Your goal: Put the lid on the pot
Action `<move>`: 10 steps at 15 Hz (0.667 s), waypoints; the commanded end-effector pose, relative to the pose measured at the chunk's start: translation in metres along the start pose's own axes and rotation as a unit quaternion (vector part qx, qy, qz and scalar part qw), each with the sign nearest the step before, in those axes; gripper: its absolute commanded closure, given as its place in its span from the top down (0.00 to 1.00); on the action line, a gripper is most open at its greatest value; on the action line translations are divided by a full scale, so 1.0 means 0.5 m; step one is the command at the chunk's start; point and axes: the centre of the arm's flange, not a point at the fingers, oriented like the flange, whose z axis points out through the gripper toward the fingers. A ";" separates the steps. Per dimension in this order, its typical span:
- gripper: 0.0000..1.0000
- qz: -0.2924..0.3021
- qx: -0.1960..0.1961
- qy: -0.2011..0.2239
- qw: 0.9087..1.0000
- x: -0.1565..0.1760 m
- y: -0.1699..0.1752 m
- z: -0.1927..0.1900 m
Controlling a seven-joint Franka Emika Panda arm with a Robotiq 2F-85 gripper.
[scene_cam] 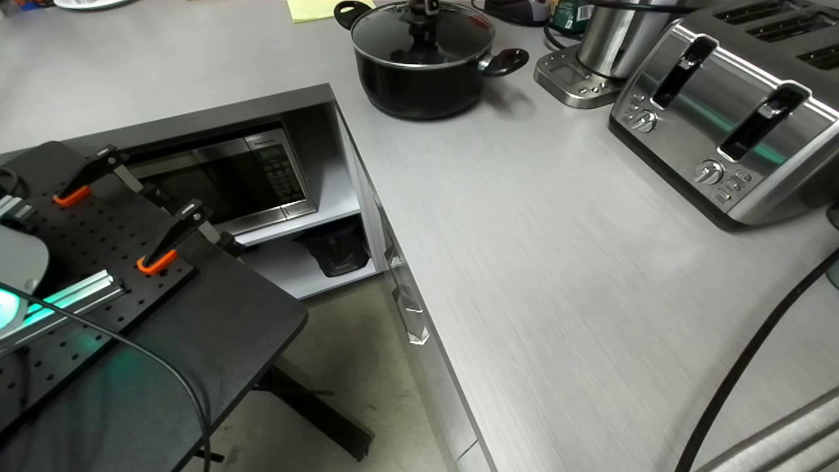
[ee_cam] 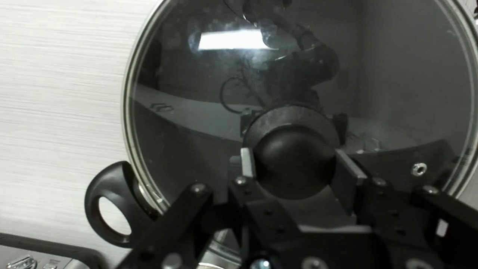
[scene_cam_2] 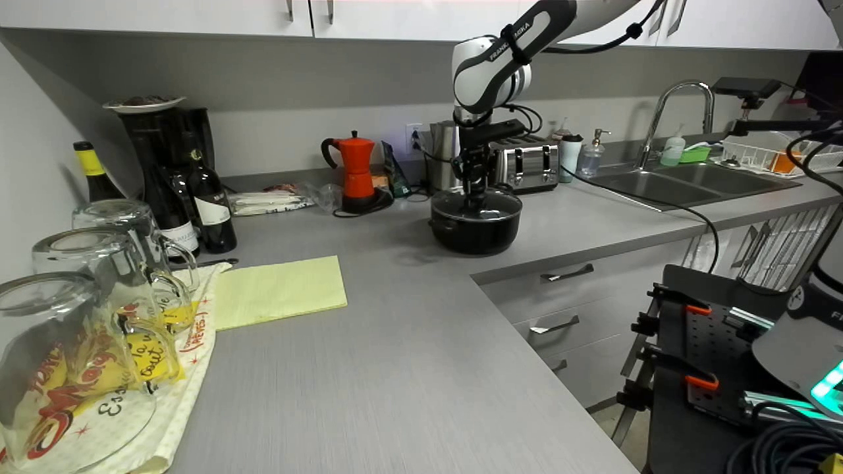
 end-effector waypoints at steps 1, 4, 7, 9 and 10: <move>0.81 -0.019 0.011 -0.010 1.000 -0.020 0.016 -0.003; 0.99 -0.033 0.015 -0.009 0.999 -0.044 0.029 -0.009; 1.00 -0.053 0.019 -0.003 0.998 -0.078 0.048 -0.018; 1.00 -0.071 0.024 0.002 0.997 -0.108 0.063 -0.028; 1.00 -0.081 0.025 0.004 0.996 -0.126 0.072 -0.034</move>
